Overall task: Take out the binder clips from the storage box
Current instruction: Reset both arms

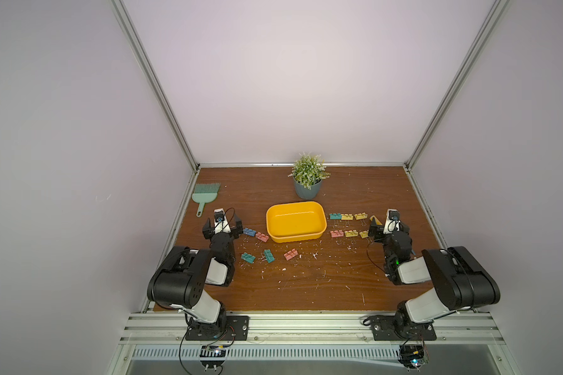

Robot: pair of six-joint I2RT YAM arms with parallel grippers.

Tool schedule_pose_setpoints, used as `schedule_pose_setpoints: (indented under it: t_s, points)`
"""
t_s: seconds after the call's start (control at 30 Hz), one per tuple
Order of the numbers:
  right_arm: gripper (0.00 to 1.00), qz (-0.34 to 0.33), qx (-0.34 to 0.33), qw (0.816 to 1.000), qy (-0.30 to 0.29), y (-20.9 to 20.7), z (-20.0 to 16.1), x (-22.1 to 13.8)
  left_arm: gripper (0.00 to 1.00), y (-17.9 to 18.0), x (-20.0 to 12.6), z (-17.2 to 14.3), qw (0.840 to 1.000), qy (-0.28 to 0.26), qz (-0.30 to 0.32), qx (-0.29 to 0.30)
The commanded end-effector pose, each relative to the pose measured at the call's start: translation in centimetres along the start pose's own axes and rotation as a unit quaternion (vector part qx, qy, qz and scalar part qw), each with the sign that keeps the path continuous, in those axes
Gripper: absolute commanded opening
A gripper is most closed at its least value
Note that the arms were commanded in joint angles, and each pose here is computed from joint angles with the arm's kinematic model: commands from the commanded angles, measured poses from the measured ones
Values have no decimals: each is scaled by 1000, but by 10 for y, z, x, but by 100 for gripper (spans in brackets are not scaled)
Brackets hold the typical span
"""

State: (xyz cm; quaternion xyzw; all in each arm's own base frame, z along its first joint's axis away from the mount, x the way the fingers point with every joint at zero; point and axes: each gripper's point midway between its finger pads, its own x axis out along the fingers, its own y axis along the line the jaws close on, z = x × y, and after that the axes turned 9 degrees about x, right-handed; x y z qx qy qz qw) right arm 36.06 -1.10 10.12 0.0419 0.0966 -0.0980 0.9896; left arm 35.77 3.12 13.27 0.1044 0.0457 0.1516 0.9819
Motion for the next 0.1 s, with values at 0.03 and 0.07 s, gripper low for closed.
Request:
schedule_pose_setpoints:
  t_s: [0.03,0.07]
  points:
    - [99,-8,17,999,-40,-2,25,3,100,7,0,-2,1000,3,13,-4]
    - [99,-9,17,999,-41,-2,26,2,100,7,1,-2,1000,3,13,-4]
